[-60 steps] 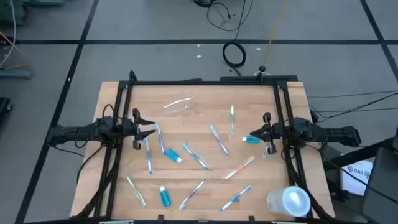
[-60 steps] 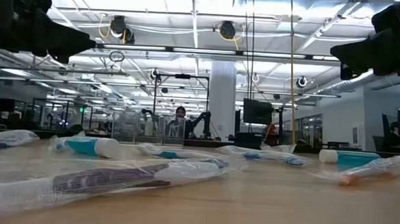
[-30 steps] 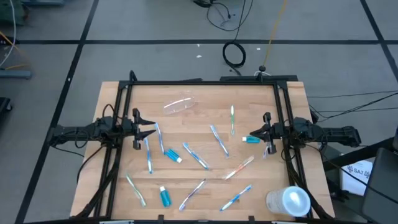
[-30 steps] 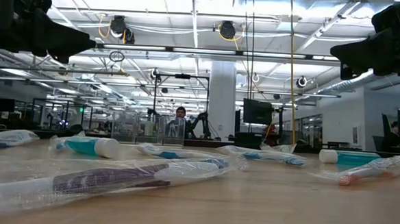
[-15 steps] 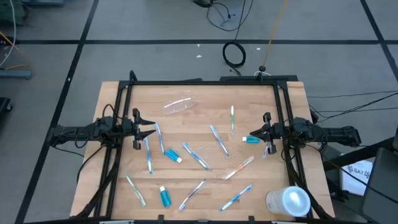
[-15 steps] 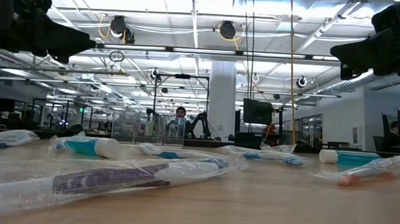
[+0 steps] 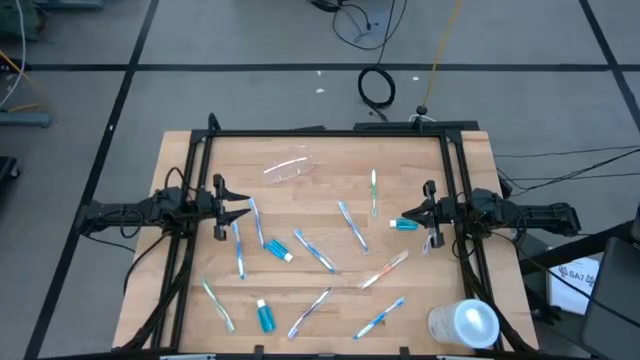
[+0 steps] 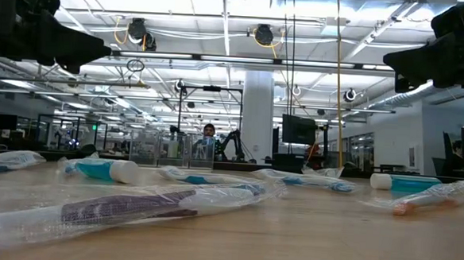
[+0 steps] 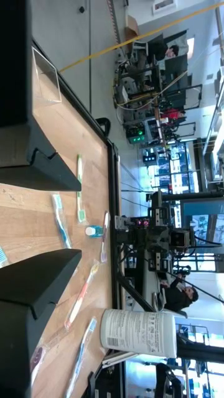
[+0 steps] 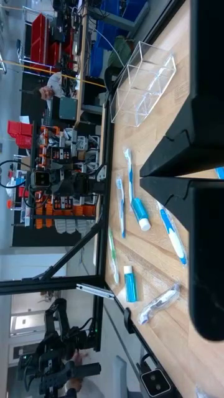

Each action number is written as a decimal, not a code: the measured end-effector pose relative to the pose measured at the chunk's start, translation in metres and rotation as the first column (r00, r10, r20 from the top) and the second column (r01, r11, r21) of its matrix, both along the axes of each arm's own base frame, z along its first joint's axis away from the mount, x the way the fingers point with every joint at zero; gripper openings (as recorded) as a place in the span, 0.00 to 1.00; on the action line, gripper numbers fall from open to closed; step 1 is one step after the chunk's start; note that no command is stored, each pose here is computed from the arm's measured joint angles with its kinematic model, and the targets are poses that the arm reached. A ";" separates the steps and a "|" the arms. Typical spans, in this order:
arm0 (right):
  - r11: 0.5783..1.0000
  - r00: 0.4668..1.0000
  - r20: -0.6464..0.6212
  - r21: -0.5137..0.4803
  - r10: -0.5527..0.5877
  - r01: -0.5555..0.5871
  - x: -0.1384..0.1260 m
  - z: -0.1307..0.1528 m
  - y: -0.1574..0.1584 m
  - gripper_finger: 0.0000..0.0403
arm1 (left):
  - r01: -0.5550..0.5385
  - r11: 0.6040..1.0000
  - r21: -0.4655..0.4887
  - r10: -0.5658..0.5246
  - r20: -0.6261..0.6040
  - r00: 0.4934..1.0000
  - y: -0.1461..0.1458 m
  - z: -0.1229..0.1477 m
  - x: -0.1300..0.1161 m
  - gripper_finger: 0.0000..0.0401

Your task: Pick & Place toothbrushing station

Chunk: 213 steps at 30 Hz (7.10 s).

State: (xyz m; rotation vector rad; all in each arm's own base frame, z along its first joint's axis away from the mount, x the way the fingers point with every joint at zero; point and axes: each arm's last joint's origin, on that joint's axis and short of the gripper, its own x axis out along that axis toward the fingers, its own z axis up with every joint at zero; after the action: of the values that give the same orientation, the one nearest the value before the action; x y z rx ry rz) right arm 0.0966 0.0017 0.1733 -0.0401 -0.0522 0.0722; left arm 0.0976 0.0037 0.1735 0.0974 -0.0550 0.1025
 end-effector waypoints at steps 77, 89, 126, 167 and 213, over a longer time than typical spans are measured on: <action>0.861 0.854 -0.113 -0.032 -0.509 0.508 0.127 0.029 -0.019 0.17 | -0.868 0.319 -0.380 0.264 -0.844 0.466 0.009 -0.002 0.093 0.42; 0.859 0.854 -0.108 0.004 -0.508 0.511 0.128 0.029 -0.019 0.45 | -0.945 0.164 -0.284 0.303 -0.897 0.322 0.010 -0.032 0.102 0.42; 0.843 0.854 0.015 -0.156 -0.519 0.515 0.128 0.041 -0.019 0.48 | -0.892 0.314 -0.324 0.476 -0.759 0.443 -0.009 -0.022 0.109 0.03; 0.843 0.852 0.060 -0.130 -0.519 0.522 0.128 0.046 -0.019 0.46 | -0.837 0.547 -0.024 0.832 -0.094 0.547 0.110 0.043 0.153 0.01; 0.844 0.855 0.027 -0.145 -0.518 0.516 0.128 0.042 -0.019 0.46 | -0.933 0.047 0.356 0.992 -0.123 0.003 0.076 -0.011 0.168 0.37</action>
State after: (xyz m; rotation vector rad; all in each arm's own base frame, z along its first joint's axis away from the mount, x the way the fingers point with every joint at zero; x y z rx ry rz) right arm 0.2244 -0.0169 0.2152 -0.2017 -0.0213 -0.4693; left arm 0.2660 0.0798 0.1627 0.3334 0.4073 1.5981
